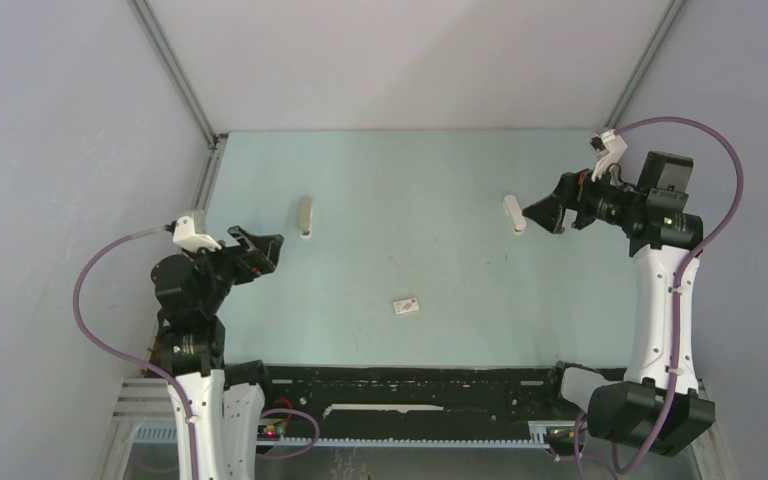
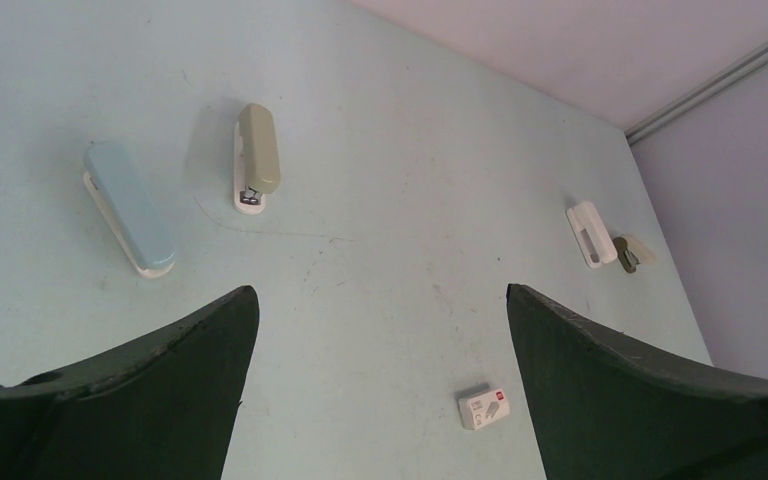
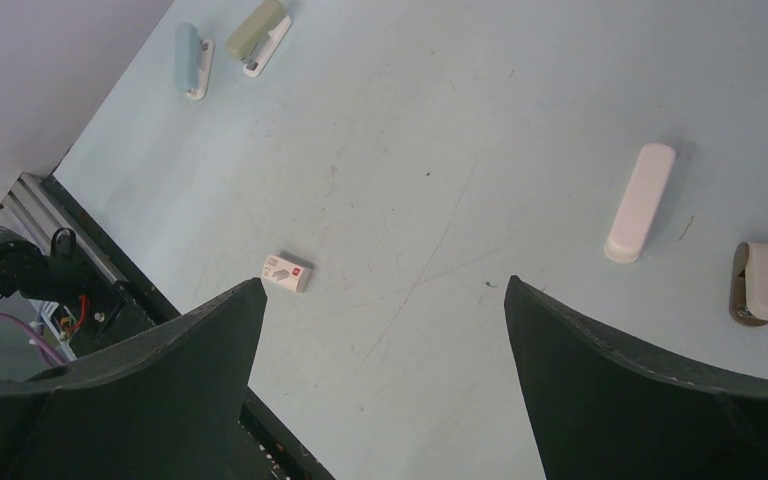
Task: Unload the staples from the stapler
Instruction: Reset both arms
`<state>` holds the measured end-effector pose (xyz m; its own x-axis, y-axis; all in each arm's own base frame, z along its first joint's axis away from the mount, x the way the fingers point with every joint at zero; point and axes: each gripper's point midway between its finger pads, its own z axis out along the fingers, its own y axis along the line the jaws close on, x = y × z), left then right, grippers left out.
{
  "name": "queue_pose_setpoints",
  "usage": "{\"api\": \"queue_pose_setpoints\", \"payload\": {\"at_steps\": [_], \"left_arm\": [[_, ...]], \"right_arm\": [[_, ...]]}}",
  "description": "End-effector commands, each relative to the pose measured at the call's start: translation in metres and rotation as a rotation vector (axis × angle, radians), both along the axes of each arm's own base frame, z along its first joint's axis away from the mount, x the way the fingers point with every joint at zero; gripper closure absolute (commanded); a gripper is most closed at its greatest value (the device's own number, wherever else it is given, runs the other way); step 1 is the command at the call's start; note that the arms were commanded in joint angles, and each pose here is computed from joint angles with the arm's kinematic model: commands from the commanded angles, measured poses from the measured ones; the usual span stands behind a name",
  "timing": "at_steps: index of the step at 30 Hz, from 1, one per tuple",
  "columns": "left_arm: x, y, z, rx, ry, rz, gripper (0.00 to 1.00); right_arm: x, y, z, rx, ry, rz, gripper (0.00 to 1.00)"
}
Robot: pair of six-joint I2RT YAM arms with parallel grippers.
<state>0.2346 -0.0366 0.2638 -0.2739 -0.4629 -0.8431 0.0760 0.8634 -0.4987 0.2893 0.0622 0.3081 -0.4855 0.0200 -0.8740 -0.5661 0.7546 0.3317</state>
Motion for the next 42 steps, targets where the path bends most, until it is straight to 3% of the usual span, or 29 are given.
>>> {"api": "queue_pose_setpoints", "payload": {"at_steps": [1,19,36,42], "left_arm": [[0.002,0.004,-0.001,0.028,-0.008,0.007,0.0],[0.012,0.0,-0.002,-0.005,-0.029,-0.02,0.0],[0.013,0.002,0.006,0.004,-0.047,-0.009,0.0],[0.013,0.003,0.008,0.012,-0.05,-0.003,0.0]], "right_arm": [[-0.003,0.001,0.002,-0.023,-0.022,0.007,0.0],[0.006,0.001,-0.005,-0.03,-0.007,0.006,0.0],[0.009,-0.02,-0.004,-0.192,-0.057,-0.078,0.0],[0.01,-0.024,-0.001,-0.189,-0.058,-0.109,0.0]]}}
